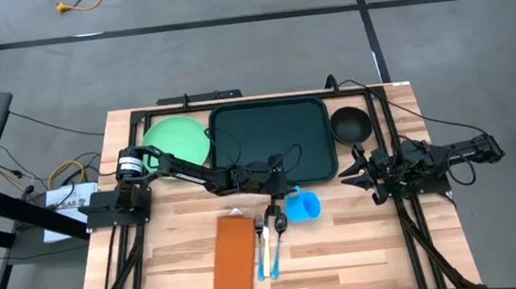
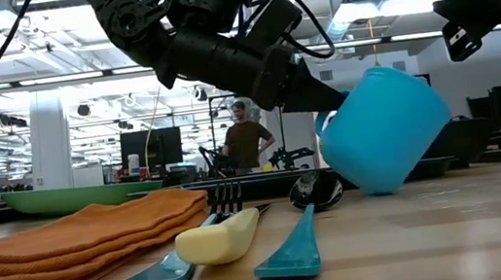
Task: Set up tray
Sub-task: Put the blue mug on the black serving tray
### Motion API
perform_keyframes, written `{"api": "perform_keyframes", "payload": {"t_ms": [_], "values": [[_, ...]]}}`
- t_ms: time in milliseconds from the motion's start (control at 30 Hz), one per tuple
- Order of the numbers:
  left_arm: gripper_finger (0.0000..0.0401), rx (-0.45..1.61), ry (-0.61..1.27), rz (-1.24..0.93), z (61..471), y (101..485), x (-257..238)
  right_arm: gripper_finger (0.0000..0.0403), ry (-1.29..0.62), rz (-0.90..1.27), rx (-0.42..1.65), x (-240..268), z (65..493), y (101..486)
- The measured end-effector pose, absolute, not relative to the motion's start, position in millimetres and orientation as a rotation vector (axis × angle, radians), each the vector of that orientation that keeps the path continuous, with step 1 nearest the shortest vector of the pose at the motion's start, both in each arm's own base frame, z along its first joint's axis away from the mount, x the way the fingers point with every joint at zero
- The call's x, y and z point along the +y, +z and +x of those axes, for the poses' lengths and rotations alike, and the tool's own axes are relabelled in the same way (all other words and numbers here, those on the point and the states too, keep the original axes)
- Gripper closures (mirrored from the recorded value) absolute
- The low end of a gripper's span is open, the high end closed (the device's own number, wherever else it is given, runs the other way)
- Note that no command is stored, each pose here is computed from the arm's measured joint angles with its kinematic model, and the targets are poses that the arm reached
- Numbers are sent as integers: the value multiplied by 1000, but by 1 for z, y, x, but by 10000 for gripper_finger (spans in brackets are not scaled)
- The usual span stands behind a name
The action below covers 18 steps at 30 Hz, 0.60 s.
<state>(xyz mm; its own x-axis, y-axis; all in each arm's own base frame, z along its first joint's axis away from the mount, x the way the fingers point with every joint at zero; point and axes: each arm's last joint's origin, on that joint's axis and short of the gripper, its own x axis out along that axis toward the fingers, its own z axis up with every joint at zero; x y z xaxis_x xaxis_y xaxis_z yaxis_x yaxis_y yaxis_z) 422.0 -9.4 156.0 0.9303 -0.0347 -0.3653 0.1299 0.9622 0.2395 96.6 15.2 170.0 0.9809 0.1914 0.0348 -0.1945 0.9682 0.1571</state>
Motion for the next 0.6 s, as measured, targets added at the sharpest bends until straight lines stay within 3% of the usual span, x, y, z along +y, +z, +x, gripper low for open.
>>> {"api": "perform_keyframes", "payload": {"t_ms": [600], "values": [[371, 304, -75, 248, 424, 162, -9, 321, 195, 164, -19, 15, 97, 170]]}}
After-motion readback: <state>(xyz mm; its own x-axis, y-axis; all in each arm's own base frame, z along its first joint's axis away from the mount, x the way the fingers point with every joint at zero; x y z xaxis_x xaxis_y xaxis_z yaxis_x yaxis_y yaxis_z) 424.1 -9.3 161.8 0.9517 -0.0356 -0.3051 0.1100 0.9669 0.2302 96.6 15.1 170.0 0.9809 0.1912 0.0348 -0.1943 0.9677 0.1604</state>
